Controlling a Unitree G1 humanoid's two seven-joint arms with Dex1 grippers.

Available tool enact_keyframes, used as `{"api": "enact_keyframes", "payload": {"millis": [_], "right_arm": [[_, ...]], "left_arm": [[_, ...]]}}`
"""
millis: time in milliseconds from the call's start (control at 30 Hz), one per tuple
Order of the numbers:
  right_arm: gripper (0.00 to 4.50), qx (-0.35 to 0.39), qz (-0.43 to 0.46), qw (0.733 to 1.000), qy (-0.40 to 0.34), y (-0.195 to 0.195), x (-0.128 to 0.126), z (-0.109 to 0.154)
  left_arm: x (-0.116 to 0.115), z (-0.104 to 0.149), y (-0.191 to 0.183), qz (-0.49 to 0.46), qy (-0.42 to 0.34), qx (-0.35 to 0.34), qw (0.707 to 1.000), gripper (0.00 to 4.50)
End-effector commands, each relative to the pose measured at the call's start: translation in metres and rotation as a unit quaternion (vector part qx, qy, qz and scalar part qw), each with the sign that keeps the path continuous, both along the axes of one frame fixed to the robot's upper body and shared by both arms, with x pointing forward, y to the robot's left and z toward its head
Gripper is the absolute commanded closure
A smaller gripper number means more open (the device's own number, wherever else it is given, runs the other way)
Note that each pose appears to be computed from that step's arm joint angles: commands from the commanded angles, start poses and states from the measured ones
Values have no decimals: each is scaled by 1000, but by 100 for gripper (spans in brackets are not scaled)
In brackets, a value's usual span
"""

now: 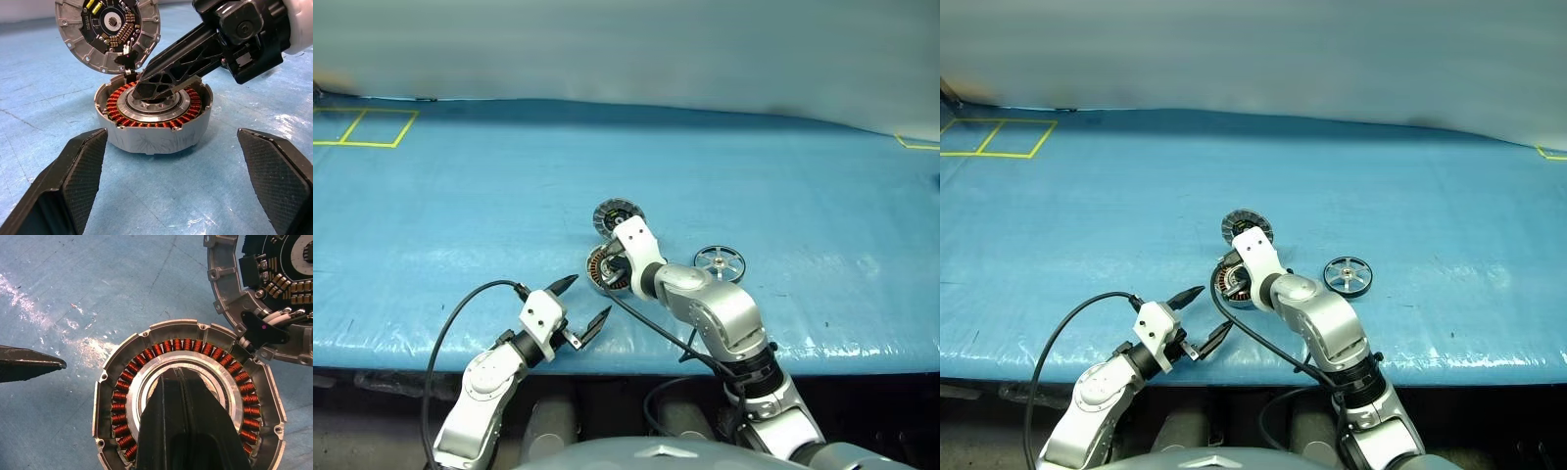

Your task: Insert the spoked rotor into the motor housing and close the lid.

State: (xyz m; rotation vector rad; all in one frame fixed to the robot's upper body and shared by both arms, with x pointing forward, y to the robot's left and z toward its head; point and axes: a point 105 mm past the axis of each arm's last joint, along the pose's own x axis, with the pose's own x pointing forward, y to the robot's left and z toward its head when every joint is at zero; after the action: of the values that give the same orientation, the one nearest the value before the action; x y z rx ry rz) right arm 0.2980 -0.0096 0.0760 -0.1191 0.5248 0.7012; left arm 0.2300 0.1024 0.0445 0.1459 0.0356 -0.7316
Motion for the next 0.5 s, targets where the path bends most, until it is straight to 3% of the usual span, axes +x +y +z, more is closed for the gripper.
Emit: {"api": "enact_keyframes", "payload": {"millis": [33,500], "right_arm": [[449,-2,-10,1000,8,-5,-3,-5],[449,16,-42,999,8,-23,1,-4]], "left_arm": [[0,9,-2,-6,-20,-3,1000,0],[2,9,-2,-8,-21,-2,1000,0]]}}
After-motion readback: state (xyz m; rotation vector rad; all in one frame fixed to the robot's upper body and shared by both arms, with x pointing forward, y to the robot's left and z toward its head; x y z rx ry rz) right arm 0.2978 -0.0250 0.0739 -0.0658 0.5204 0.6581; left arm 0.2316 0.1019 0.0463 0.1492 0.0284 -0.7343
